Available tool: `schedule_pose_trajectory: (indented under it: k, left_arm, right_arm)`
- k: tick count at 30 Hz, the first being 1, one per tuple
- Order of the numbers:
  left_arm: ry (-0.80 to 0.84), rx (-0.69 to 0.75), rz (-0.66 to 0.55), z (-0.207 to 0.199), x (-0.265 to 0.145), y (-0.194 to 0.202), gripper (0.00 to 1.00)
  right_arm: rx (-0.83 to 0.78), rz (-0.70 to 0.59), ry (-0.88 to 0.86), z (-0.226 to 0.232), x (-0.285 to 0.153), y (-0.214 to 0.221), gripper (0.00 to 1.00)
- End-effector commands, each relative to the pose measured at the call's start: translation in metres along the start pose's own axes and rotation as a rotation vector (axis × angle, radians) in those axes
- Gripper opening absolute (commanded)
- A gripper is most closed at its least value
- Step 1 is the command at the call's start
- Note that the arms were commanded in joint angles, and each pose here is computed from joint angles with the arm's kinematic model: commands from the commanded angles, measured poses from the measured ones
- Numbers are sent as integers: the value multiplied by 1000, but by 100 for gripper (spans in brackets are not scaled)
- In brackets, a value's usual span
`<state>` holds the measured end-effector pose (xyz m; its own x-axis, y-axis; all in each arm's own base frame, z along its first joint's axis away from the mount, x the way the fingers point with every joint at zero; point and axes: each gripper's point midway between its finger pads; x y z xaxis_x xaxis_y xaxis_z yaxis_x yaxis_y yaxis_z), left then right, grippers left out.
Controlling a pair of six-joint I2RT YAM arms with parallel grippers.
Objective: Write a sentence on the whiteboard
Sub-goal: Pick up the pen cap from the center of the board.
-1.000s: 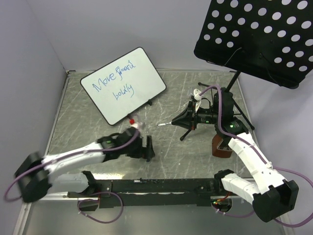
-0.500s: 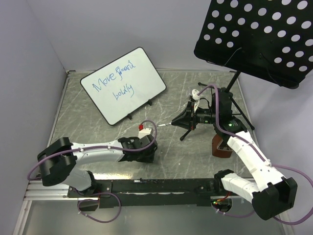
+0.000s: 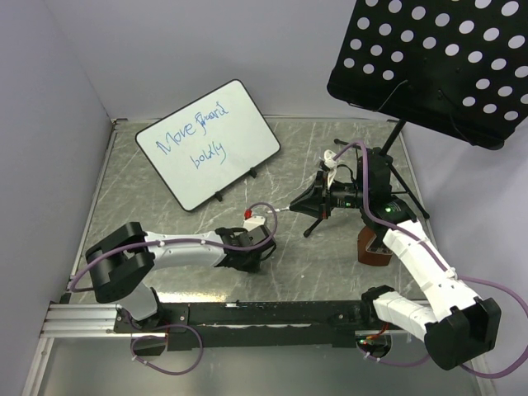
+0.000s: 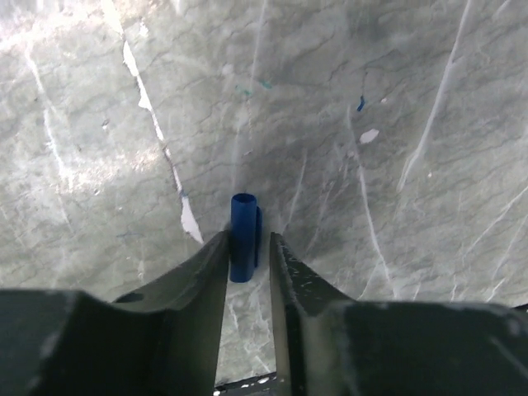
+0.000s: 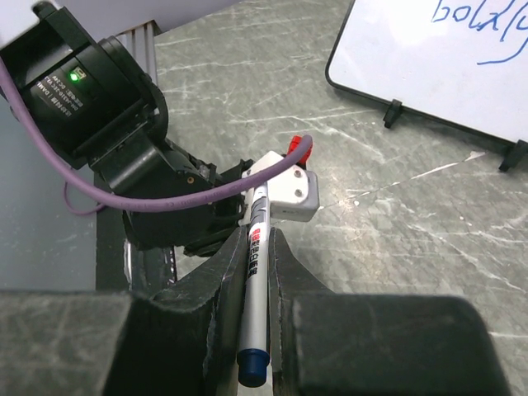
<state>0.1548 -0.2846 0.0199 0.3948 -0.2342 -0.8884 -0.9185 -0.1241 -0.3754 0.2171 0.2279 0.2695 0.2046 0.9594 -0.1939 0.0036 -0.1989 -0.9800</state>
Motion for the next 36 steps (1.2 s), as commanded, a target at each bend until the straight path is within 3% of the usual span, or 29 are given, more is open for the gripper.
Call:
schedule_pose_trajectory:
  k: [1, 6, 7, 9, 18, 28, 31, 32, 36]
  left_arm:
    - [-85, 46, 39, 13, 8, 8, 28]
    - [-173, 78, 97, 36, 14, 23, 16]
    - [-171, 80, 100, 37, 13, 24, 8]
    - [-163, 78, 96, 39, 11, 25, 1]
    - [-60, 91, -17, 22, -8, -2, 1]
    - [9, 223, -120, 16, -32, -38, 1]
    - [112, 318, -170, 5, -48, -66, 1]
    - [196, 349, -133, -3, -52, -64, 1]
    - [401, 466, -232, -6, -79, -103, 1]
  right_arm:
    - [-51, -20, 15, -6, -2, -9, 0]
    - [-45, -21, 20, -8, -4, -9, 0]
    - [-45, -20, 22, -9, -4, -8, 0]
    - [-38, -18, 23, -9, -4, -7, 0]
    - [-28, -7, 48, -16, -4, -3, 0]
    - [-3, 22, 95, -28, -5, 4, 0]
    - [-21, 28, 81, -27, -6, 5, 0]
    - [-28, 30, 75, -26, -6, 5, 0]
    - [-45, 31, 74, -24, -7, 6, 0]
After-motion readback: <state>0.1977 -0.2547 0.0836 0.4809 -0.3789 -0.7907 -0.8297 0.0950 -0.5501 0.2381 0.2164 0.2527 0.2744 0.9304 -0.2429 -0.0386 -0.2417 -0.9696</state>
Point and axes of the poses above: each gripper's point midway between its finger pads, its own x axis out along the fingers, its own z axis along the line the jaws close on, y = z × x, and after that the axes turned 15 degrees about -x, right-handed
